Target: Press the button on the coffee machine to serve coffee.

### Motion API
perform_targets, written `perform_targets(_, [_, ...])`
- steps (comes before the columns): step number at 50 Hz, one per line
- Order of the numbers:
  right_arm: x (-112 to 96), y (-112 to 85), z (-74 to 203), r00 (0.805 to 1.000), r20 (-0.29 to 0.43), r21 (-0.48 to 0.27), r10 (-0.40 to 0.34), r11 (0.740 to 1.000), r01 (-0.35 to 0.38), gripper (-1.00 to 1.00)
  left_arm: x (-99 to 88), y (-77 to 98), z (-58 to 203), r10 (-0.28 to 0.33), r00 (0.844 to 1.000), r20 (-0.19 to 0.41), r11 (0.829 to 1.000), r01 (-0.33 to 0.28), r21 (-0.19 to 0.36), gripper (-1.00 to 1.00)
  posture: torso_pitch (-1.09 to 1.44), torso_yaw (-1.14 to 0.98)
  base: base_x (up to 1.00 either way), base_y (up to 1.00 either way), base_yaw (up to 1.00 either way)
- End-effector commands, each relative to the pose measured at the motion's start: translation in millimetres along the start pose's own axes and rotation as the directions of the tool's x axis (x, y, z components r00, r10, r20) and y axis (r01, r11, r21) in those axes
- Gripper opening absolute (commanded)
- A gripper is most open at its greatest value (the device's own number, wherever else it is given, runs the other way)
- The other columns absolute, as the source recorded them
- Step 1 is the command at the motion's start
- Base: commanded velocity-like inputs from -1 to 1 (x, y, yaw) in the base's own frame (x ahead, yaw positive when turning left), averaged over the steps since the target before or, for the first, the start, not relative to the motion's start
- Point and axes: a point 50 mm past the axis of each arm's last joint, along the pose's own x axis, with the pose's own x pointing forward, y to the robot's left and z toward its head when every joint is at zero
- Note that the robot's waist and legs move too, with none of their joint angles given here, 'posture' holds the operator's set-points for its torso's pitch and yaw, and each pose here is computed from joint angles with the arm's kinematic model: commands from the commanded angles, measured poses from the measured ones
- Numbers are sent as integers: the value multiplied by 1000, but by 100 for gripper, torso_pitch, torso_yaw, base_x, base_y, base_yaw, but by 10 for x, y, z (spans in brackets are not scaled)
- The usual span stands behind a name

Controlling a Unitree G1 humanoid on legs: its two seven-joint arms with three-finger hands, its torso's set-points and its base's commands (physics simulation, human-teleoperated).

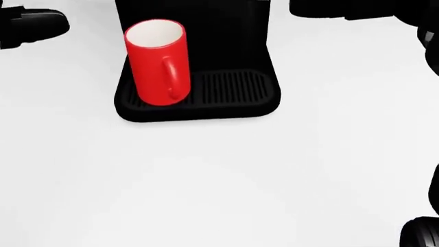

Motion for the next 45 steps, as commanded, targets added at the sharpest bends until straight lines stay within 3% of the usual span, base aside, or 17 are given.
perform_targets(1, [-41, -7, 169, 997, 74, -3, 0, 1000, 0, 100, -35, 19, 180, 4, 997, 79, 1000, -4, -1, 100, -4, 0, 0, 0, 0])
perform_targets(33, [-46, -69, 103, 998, 63, -6, -21, 1000, 21, 100, -30, 5, 167, 4, 997, 78, 1000, -4, -2, 100, -4, 0, 5, 0, 0])
perform_targets(45, [-34, -67, 101, 998, 62, -6, -23, 1000, 23, 100, -45, -16, 197, -10, 997, 77, 999, 12, -32, 100, -10, 0, 0, 0, 0])
